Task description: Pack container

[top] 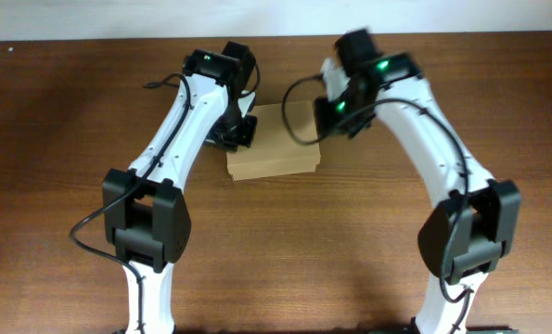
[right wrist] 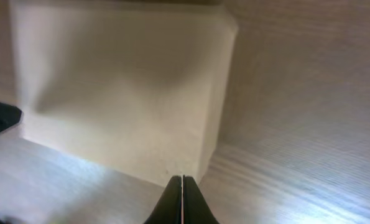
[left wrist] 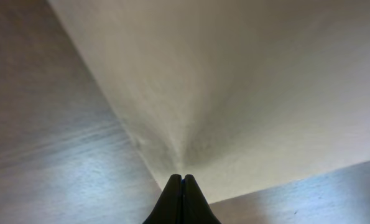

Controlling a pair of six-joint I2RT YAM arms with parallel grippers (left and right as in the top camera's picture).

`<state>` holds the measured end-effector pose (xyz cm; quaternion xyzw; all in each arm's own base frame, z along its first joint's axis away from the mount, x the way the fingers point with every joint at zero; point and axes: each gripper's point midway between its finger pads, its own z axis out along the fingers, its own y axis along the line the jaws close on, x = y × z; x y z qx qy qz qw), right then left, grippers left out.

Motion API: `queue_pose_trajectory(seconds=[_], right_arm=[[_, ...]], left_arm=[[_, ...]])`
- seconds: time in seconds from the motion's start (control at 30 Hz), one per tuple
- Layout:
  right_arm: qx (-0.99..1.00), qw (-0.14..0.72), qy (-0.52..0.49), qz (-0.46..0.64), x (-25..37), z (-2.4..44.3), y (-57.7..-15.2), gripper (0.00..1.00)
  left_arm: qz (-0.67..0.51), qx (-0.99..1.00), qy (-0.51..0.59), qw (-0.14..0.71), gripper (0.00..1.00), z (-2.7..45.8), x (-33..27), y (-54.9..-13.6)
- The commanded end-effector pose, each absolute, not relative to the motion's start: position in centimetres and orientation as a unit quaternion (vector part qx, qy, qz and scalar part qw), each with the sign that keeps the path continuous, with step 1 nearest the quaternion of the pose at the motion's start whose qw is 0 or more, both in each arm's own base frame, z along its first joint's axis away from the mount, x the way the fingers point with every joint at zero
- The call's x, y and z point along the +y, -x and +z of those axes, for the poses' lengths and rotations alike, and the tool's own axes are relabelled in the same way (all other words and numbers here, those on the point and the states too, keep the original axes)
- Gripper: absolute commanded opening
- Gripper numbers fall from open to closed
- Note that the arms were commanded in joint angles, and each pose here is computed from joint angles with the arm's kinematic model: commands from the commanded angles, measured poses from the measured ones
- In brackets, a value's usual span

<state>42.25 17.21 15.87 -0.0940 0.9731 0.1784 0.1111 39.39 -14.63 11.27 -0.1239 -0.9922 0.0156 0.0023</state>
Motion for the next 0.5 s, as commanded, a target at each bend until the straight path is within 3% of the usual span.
queue_pose_trajectory(seconds=[0.0, 0.23, 0.3, 0.37, 0.47], right_arm=[[0.964, 0.175, 0.087, 0.178, 15.3, 21.3, -44.1, 0.04], [0.973, 0.212, 0.036, 0.084, 9.2, 23.0, -45.9, 0.04], [0.976, 0.211, 0.023, 0.049, 7.4, 22.8, -45.9, 0.04], [0.976, 0.212, 0.018, 0.04, 6.9, 22.7, -45.9, 0.11], [0.976, 0.212, 0.017, 0.04, 6.8, 22.7, -46.0, 0.47]], left_arm=[[0.0, -0.992, 0.103, -0.072, 0.02, 15.5, -13.1, -42.3], [-0.058, -0.982, 0.039, -0.178, 0.07, 22.2, -6.9, -46.1], [-0.067, -0.978, 0.014, -0.197, 0.16, 23.3, -4.7, -46.9], [-0.069, -0.976, -0.004, -0.206, 0.38, 23.6, -3.1, -47.4], [-0.073, -0.973, -0.031, -0.216, 0.86, 23.8, -0.6, -48.1]])
